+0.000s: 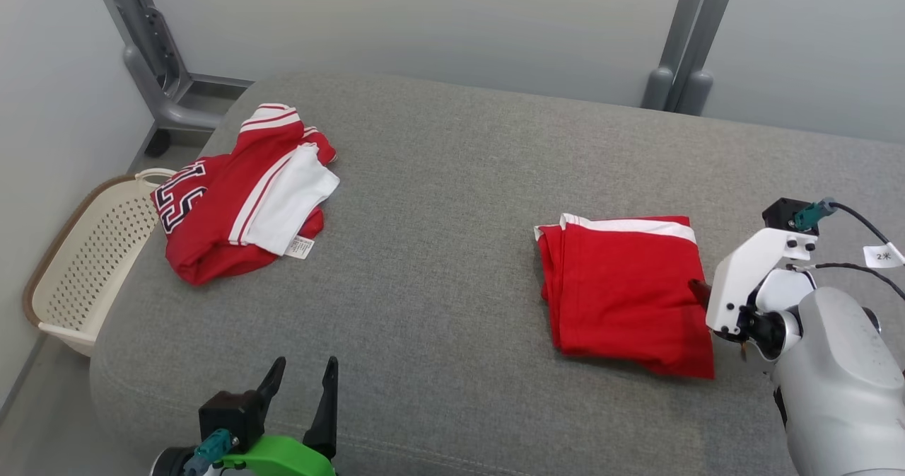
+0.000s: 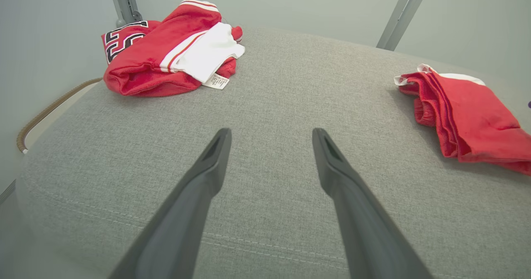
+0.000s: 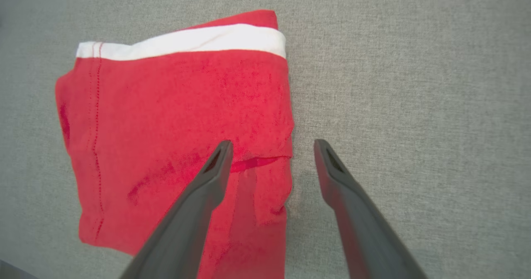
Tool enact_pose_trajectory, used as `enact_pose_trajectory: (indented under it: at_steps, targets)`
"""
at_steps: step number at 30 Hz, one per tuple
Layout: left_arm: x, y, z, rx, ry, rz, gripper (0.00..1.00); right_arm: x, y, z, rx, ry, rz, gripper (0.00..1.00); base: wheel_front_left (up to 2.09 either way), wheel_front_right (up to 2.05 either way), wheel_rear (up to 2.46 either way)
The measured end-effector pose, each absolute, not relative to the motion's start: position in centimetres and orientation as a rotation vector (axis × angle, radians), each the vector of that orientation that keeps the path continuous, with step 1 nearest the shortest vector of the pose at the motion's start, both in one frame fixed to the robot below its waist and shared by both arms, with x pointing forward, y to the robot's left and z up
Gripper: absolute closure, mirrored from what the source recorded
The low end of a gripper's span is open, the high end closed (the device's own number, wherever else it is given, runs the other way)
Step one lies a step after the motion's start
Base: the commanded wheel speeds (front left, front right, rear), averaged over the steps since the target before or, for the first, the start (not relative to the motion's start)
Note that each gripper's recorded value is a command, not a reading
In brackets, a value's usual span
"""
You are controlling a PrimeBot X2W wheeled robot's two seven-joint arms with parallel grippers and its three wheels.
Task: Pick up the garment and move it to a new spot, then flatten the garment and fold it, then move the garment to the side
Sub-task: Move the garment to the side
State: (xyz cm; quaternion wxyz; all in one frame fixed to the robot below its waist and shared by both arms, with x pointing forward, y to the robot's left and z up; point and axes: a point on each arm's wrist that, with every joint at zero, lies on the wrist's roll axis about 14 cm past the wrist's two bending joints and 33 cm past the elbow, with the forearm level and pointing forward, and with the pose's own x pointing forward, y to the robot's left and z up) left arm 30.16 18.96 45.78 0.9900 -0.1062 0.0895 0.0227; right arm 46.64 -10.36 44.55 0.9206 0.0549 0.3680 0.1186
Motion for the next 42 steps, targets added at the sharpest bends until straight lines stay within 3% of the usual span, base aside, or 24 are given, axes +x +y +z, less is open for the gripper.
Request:
enact_pose_trajectory:
  at_steps: [19, 20, 21, 24, 42]
  targets:
    - [32.6, 19.8, 46.0, -0.168, 0.154, 0.061, 0.00, 47.1, -10.6, 39.3, 0.188, 0.876, 0.168, 0.01, 0.00, 0.00, 0.00]
    - [32.7, 19.9, 46.1, -0.166, 0.149, 0.066, 0.00, 47.1, -10.5, 39.1, 0.190, 0.883, 0.169, 0.22, 0.00, 0.00, 0.00]
    - [32.8, 20.1, 46.2, -0.162, 0.144, 0.072, 0.00, 47.1, -10.4, 38.9, 0.190, 0.890, 0.170, 0.51, 0.00, 0.00, 0.00]
    - [33.0, 20.6, 46.6, -0.151, 0.121, 0.088, 0.00, 47.2, -10.0, 38.4, 0.188, 0.906, 0.178, 1.00, 0.00, 0.00, 0.00]
    - [34.7, 19.0, 47.7, -0.152, 0.093, 0.025, 0.00, 47.5, -10.9, 39.7, 0.193, 0.866, 0.168, 1.00, 0.00, 0.00, 0.00]
